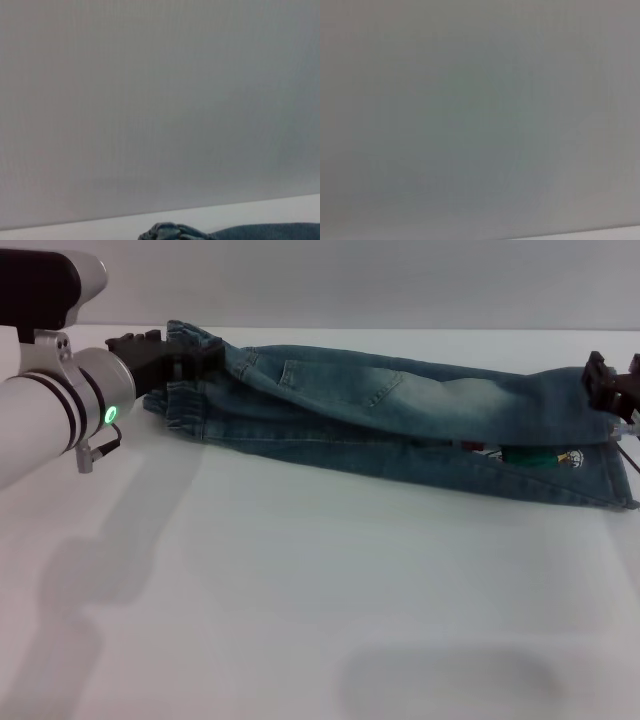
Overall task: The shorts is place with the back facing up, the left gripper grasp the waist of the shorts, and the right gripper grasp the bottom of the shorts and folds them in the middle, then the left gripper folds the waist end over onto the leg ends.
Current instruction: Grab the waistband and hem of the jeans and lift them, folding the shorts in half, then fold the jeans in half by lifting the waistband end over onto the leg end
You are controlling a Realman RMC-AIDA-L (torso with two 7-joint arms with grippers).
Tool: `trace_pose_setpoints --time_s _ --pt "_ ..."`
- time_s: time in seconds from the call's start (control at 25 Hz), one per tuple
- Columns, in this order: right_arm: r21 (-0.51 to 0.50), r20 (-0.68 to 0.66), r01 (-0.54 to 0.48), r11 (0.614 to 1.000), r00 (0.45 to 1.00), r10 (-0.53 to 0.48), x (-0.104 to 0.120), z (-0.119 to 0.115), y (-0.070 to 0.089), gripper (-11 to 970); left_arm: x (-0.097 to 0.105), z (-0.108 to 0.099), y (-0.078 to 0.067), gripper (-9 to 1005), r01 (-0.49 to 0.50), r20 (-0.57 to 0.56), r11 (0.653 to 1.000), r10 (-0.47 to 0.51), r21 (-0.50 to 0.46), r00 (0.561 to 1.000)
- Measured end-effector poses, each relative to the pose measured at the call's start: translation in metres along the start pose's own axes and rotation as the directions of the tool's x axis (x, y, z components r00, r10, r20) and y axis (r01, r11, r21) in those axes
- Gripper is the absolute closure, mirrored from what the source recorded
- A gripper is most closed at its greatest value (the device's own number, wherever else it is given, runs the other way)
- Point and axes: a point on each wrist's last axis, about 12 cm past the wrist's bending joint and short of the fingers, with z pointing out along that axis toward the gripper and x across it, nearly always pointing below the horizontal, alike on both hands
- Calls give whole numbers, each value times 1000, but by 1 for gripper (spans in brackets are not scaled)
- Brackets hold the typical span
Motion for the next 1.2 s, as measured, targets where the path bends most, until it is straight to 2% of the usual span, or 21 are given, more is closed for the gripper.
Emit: trace_pose_setpoints --time_s 0.16,0.36,0.52,0.8,1.2 --pt "-19 5 13 1000 1000 -13 0 0 7 496 2 -3 4 144 -1 -28 1000 1 -7 1000" --pt "-39 13 20 999 1000 -19 -2 0 13 495 7 -5 12 145 3 -71 1000 -5 -30 997" --pt "-61 18 25 998 1000 -24 -4 -1 20 495 16 3 17 148 -1 -135 999 -5 -43 991" --pt "-111 19 37 993 999 -35 -5 -4 34 495 19 16 15 159 -44 -150 998 38 -40 988" --pt "-148 22 45 988 999 -43 -4 -7 45 495 22 29 14 175 -68 -162 997 60 -45 985"
